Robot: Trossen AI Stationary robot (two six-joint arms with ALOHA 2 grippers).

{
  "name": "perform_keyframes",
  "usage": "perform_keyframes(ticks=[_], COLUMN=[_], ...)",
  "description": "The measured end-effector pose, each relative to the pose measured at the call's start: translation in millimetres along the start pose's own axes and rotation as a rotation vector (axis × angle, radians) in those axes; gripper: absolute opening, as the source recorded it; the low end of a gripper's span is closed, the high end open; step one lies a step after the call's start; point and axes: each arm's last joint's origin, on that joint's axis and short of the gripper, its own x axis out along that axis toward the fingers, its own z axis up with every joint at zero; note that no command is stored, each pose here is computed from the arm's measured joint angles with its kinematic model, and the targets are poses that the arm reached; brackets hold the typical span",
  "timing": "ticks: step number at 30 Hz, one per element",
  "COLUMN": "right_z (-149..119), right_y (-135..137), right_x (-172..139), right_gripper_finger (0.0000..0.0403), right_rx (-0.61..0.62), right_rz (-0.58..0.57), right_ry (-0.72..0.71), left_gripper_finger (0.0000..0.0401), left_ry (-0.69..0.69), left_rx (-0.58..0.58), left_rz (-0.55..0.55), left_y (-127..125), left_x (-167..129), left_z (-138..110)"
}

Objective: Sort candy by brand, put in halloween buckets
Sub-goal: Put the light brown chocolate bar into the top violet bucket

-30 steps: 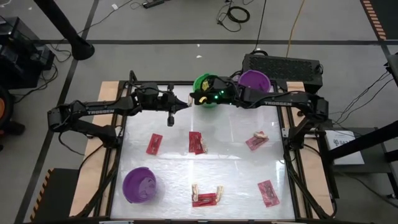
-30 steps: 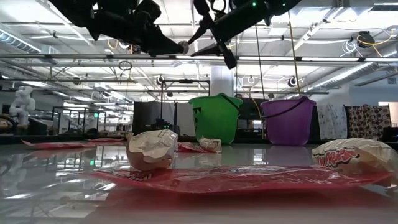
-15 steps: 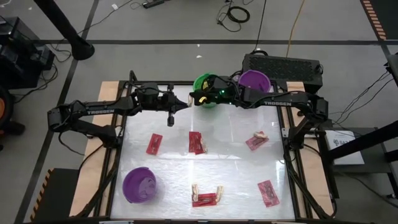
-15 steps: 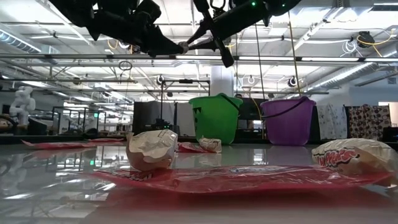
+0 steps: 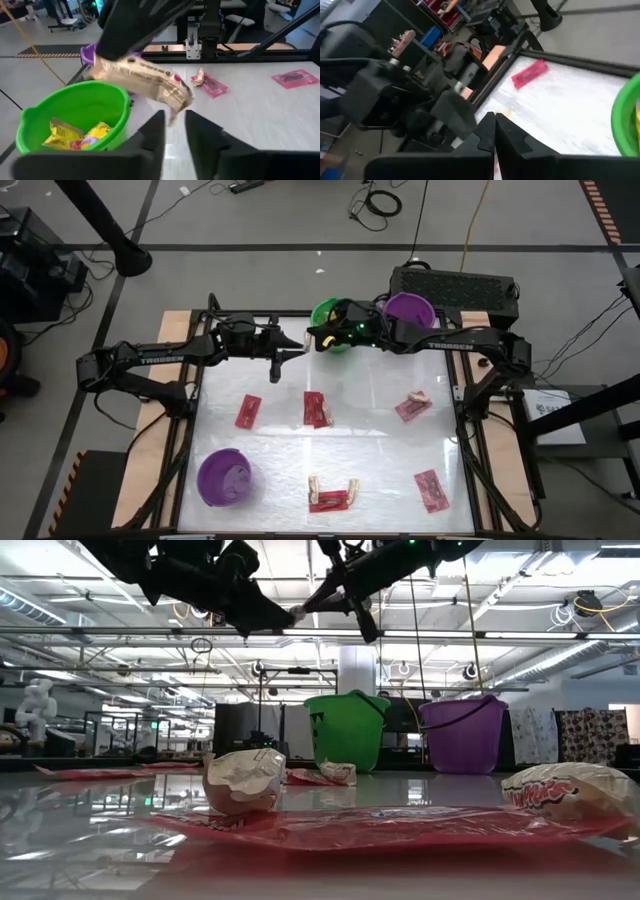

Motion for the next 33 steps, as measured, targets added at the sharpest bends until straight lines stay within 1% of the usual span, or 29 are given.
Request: perform_keyframes(ticks=[2,5,8,10,14,16,18,22,25,29,33], right_z=[3.6,11.0,24.6,33.0,46.4,53.3,60.8,72.7,73.8,72.5,72.4], right_y=[-0.2,-4.7,-15.2,-25.1,-48.9,-62.4,-76.3,-102.4,-122.2,-140.0,-148.4], right_x=[-4.3,-17.3,-41.2,-61.8,-107.3,-123.6,-132.1,-130.2,-124.9,-122.4,-118.4], right_gripper_finger=[0.0,0.0,0.0,0.0,0.0,0.0,0.0,0.0,0.0,0.0,0.0007], right_rx=[-0.024,-0.068,-0.099,-0.108,-0.146,-0.148,-0.146,-0.16,-0.169,-0.144,-0.169], right_rz=[-0.006,-0.059,-0.161,-0.277,-0.605,-0.757,-0.855,-0.931,-1.012,-1.085,-1.105], right_ry=[-0.002,0.02,0.051,0.066,0.056,0.038,0.036,0.09,0.171,0.254,0.302], left_gripper_finger=[0.0118,0.0163,0.0192,0.0199,0.0202,0.0203,0.0203,0.0203,0.0203,0.0203,0.0203], left_ry=[0.0,0.019,0.06,0.114,0.253,0.289,0.287,0.221,0.185,0.182,0.218], left_rx=[-0.002,-0.012,-0.126,-0.201,-0.292,-0.324,-0.361,-0.41,-0.424,-0.45,-0.474], left_rz=[0.0,0.019,0.081,0.113,0.182,0.214,0.21,0.164,0.165,0.166,0.162], left_y=[0.0,0.9,5.6,12.6,31.0,39.2,44.8,51.6,53.5,53.3,51.5], left_x=[0.0,-0.9,-7.3,-13.4,-25.3,-30.8,-34.1,-36.7,-36.6,-36.5,-36.9], left_z=[0.0,-1.4,-3.6,-9.0,-26.7,-32.3,-34.1,-30.8,-27.8,-27.6,-31.0])
